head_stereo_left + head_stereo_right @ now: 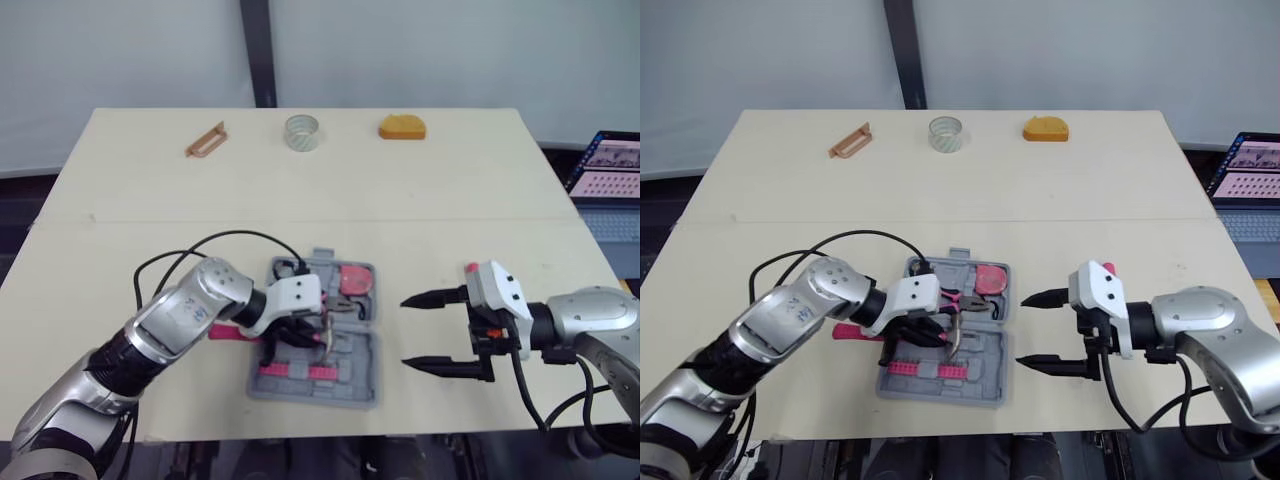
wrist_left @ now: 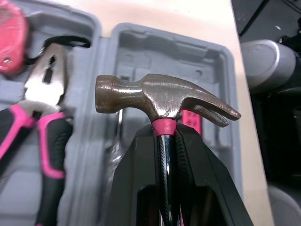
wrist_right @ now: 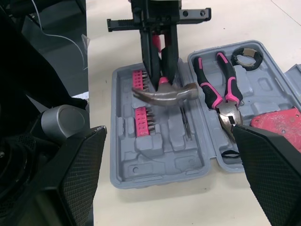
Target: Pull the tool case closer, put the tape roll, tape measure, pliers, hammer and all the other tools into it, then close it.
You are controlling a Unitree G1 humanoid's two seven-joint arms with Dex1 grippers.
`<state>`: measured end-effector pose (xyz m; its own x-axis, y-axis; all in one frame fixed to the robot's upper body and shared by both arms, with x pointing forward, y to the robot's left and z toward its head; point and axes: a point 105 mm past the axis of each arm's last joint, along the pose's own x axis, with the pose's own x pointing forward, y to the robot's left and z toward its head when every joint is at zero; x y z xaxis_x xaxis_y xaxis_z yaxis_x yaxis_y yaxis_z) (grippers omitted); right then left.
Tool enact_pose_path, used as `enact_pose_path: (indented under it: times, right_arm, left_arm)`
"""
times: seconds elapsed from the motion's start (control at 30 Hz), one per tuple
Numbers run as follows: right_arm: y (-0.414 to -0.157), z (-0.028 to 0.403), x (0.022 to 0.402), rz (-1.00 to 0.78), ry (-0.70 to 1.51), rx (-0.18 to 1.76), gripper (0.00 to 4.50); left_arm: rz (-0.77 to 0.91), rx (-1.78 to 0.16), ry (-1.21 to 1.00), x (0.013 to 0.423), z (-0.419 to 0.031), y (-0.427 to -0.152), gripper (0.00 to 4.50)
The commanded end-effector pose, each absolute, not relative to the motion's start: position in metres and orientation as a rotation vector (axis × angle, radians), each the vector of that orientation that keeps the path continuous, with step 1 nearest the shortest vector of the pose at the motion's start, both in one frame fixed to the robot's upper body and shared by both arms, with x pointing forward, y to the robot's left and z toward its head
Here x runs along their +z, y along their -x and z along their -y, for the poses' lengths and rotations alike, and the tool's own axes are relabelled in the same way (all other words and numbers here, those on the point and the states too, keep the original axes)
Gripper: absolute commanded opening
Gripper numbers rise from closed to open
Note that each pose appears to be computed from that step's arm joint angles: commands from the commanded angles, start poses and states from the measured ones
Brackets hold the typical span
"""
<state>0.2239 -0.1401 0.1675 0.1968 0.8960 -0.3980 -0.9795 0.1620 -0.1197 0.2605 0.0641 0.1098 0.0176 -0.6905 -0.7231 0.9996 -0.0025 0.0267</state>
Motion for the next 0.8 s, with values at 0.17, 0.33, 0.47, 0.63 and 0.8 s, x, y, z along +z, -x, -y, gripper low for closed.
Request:
enact_pose_path:
  times: [0.17, 0.33, 0.47, 0.63, 0.8]
  right_arm:
    - [-0.224, 0.138, 0.168, -0.23, 0.412, 1.372, 4.5]
    - [-0.226, 0.138, 0.167, -0.225, 0.409, 1.361, 4.5]
    - [-0.225, 0.138, 0.167, -0.225, 0.407, 1.357, 4.5]
    - [-0.226, 0.138, 0.168, -0.225, 0.404, 1.352, 4.5]
    - [-0.227, 0.137, 0.169, -0.224, 0.402, 1.348, 4.5]
  left_arm:
    - [-0.566, -1.462, -0.74, 0.113, -0.043, -0.262, 0.0]
    - [-0.58, -1.473, -0.782, 0.104, -0.037, -0.259, 0.0]
    - [-0.587, -1.473, -0.798, 0.099, -0.034, -0.259, 0.0]
    - [-0.584, -1.477, -0.791, 0.096, -0.025, -0.259, 0.0]
    - [-0.587, -1.477, -0.794, 0.091, -0.019, -0.257, 0.0]
